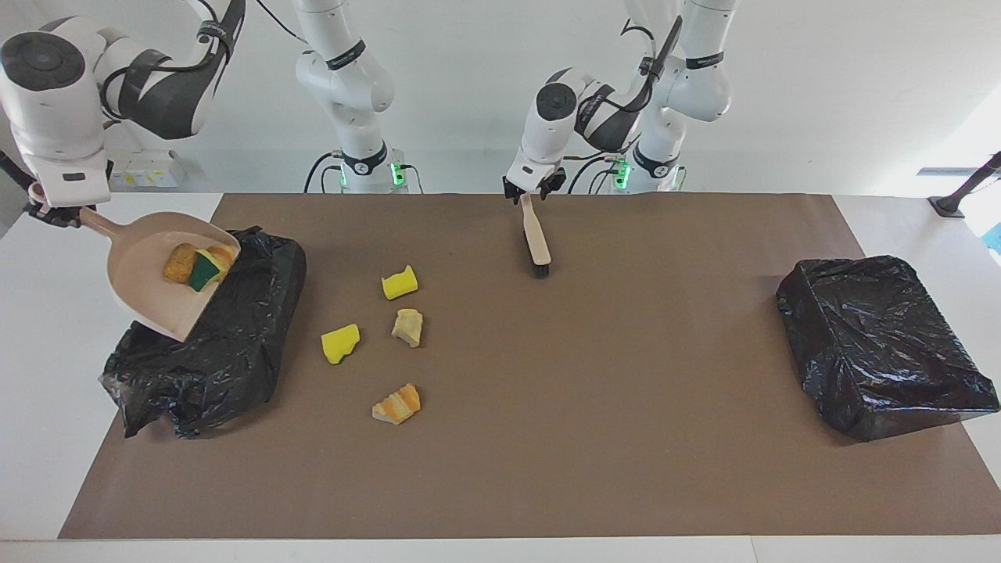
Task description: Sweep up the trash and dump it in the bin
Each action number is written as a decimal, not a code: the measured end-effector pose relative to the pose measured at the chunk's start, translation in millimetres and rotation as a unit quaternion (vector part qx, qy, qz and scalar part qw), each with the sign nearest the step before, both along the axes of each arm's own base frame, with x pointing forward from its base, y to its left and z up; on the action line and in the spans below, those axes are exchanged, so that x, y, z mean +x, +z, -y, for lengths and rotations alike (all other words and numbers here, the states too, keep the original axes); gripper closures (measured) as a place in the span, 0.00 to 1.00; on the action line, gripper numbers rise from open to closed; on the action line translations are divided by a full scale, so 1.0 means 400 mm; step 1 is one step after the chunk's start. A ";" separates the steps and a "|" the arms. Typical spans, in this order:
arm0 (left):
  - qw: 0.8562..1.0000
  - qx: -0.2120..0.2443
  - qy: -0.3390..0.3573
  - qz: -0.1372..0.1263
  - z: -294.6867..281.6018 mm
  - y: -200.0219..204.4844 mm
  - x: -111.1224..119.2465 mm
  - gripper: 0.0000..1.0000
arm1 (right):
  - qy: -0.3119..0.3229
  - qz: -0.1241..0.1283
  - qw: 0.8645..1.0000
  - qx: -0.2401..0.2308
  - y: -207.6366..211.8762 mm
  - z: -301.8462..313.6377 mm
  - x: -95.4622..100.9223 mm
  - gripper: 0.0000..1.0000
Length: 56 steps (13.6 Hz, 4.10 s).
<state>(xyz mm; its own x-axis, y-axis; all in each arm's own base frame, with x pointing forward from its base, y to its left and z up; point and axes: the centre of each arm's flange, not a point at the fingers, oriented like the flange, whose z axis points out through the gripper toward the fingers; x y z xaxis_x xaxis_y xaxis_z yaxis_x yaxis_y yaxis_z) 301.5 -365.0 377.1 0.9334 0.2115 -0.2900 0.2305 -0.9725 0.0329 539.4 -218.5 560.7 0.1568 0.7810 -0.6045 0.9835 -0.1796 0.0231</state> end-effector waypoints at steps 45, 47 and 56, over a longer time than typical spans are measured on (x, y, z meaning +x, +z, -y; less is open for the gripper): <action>0.973 0.016 -0.177 0.144 -0.779 0.621 0.561 0.00 | -0.597 0.169 0.739 0.262 -0.472 -1.528 0.121 0.48; 0.975 0.011 -0.180 0.131 -0.774 0.611 0.595 0.00 | -0.595 0.169 0.740 0.264 -0.468 -1.527 0.123 0.29; 0.957 -0.022 -0.256 0.133 -0.517 0.397 0.743 0.00 | -0.629 0.184 0.722 0.219 -0.158 -1.228 0.140 0.00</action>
<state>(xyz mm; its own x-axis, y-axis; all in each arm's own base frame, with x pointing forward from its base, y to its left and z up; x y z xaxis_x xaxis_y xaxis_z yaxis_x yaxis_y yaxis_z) 598.7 -158.2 536.1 0.9532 -0.3012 -0.0262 -0.2990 -0.9519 0.0667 595.4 272.6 497.4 0.9968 -0.0165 -0.0782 -0.0235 -0.9957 -0.0892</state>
